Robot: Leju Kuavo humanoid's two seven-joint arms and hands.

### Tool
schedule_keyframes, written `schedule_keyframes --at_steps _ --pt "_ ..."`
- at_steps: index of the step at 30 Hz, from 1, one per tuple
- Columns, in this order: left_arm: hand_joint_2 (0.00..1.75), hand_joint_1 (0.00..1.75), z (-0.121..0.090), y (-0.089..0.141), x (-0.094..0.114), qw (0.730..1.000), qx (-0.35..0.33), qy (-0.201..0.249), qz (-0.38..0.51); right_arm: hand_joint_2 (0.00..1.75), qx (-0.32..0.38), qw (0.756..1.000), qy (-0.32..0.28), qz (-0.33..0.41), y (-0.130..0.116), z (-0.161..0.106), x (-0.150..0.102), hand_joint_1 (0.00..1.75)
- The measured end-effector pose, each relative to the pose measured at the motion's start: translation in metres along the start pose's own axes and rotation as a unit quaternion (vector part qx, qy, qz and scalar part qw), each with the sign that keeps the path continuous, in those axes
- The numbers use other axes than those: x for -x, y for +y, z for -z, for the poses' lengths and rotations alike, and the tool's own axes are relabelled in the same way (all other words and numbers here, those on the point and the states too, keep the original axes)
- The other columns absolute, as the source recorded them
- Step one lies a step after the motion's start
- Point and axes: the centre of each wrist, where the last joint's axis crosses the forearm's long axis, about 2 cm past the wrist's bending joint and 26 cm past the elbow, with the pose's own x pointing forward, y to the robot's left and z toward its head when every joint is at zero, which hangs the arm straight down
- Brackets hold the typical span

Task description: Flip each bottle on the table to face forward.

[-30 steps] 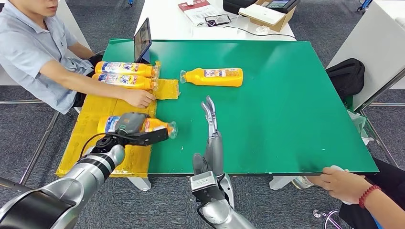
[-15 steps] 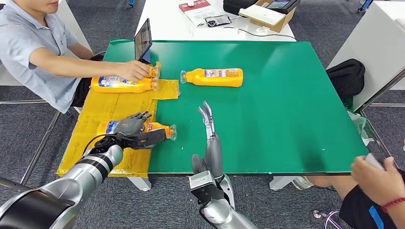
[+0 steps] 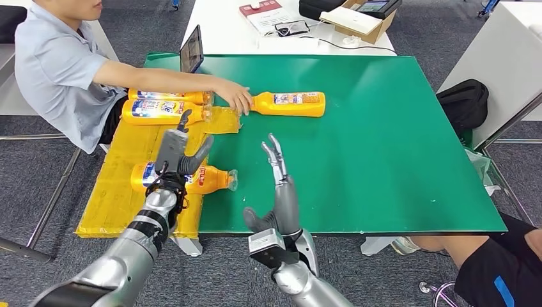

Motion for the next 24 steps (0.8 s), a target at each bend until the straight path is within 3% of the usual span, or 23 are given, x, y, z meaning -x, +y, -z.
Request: schedule_keyframes --at_steps 4,9,16,24 --pt "1.75 0.00 -0.010 -0.008 -0.013 0.995 -0.066 -0.006 -0.081 1.75 -0.012 1.000 0.005 -0.026 -0.013 -0.004 0.010 0.00" --pt "1.75 0.00 -0.032 -0.003 -0.019 0.981 -0.143 -0.016 -0.127 1.75 -0.147 0.980 0.041 -0.131 -0.034 -0.024 0.039 0.00" --pt "1.75 0.00 -0.066 0.005 -0.029 0.973 -0.215 -0.054 -0.068 1.75 -0.217 0.927 0.114 -0.284 -0.085 -0.029 0.085 0.00" --pt "1.75 0.00 -0.086 0.002 -0.038 0.974 -0.209 -0.076 -0.038 1.75 -0.256 0.884 0.162 -0.357 -0.118 -0.016 0.114 0.00"
